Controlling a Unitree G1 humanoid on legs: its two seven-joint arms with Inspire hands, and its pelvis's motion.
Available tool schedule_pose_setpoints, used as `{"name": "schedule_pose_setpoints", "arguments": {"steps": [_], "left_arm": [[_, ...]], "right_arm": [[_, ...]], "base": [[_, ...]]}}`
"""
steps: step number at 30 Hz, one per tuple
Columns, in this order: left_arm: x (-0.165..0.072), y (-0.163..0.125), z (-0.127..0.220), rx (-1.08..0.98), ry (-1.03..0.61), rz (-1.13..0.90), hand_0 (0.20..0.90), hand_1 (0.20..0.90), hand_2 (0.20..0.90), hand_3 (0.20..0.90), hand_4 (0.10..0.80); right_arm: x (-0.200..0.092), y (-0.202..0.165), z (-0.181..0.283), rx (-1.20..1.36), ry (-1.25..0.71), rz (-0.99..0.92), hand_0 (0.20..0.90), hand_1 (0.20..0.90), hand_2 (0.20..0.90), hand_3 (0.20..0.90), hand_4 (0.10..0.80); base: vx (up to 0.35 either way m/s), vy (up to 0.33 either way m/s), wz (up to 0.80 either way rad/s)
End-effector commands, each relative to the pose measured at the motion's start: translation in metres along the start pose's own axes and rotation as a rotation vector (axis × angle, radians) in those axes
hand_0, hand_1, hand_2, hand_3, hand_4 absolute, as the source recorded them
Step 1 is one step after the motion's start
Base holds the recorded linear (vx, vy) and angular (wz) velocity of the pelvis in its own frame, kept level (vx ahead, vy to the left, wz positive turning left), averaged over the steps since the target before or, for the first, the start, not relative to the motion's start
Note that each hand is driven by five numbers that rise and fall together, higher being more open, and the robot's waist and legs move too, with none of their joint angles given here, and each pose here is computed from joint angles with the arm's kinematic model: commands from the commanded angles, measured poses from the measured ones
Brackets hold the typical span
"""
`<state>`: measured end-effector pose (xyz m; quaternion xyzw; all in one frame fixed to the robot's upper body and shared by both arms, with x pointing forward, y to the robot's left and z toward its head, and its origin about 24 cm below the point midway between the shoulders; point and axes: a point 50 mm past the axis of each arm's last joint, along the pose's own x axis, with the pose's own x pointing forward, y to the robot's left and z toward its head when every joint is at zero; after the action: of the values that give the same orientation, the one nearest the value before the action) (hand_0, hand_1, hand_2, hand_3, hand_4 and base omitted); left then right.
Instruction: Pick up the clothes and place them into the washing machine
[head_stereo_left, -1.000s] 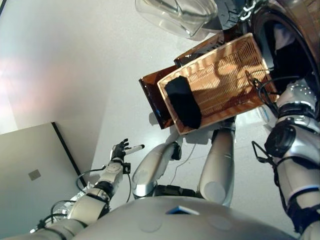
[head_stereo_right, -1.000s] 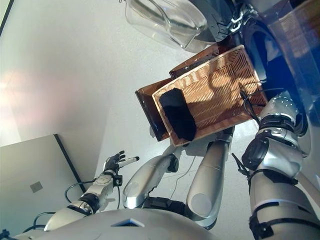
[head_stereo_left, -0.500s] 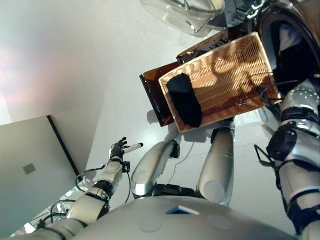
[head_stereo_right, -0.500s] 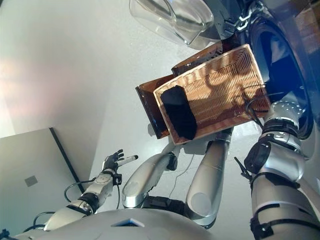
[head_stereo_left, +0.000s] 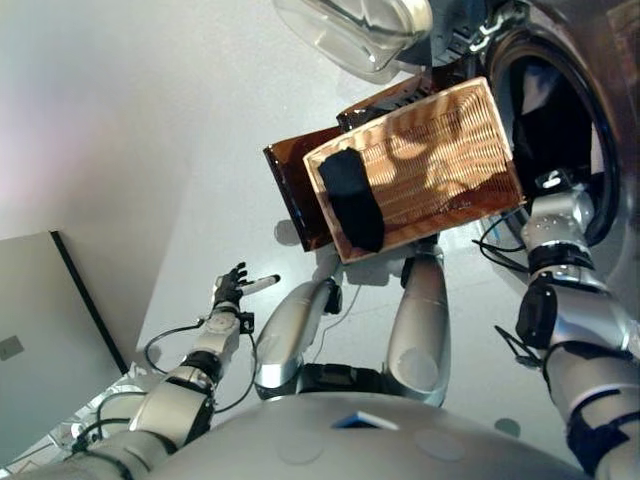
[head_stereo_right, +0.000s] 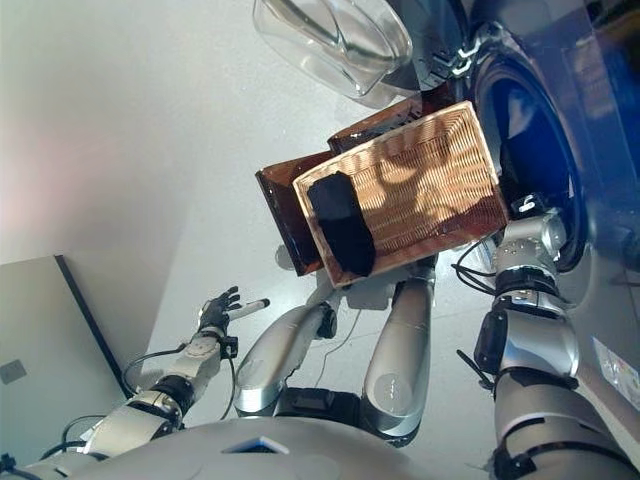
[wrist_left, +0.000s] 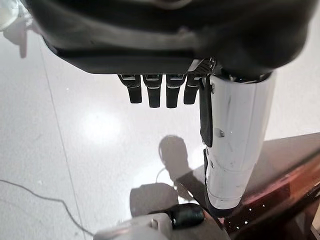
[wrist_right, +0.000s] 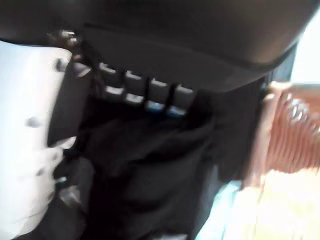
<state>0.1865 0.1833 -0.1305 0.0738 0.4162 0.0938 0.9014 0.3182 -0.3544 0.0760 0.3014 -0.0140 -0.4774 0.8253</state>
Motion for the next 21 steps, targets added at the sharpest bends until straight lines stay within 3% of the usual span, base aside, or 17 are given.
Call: {"name": "schedule_pose_setpoints", "arguments": {"steps": [1, 4, 7, 14, 21], "left_arm": [[-0.003, 0.042, -0.031, 0.058, 0.101, 0.157, 0.900, 0.900, 0.900, 0.900, 0.800], [-0.003, 0.043, -0.030, 0.062, 0.098, 0.166, 0.900, 0.900, 0.900, 0.900, 0.800], [-0.003, 0.044, -0.029, 0.052, 0.091, 0.168, 0.900, 0.900, 0.900, 0.900, 0.800], [-0.003, 0.051, -0.031, 0.042, 0.103, 0.142, 0.900, 0.900, 0.900, 0.900, 0.800], [-0.002, 0.055, -0.030, 0.066, 0.101, 0.158, 0.900, 0.900, 0.900, 0.900, 0.800]], "right_arm": [[0.000, -0.009, 0.016, -0.170, -0.143, 0.030, 0.900, 0.900, 0.900, 0.900, 0.800], [-0.005, -0.003, 0.010, -0.181, -0.144, 0.059, 0.900, 0.900, 0.900, 0.900, 0.800], [-0.020, 0.009, -0.011, -0.223, -0.105, 0.233, 0.900, 0.900, 0.900, 0.900, 0.800], [-0.024, 0.008, -0.036, -0.388, 0.019, 0.424, 0.900, 0.900, 0.900, 0.900, 0.800], [-0.018, 0.013, -0.026, -0.647, -0.099, 0.378, 0.900, 0.900, 0.900, 0.900, 0.800]], "base": [[0.000, 0.000, 0.00], [-0.003, -0.014, -0.06], [-0.009, -0.014, -0.05], [-0.001, -0.015, -0.05], [0.000, 0.000, 0.00]]}}
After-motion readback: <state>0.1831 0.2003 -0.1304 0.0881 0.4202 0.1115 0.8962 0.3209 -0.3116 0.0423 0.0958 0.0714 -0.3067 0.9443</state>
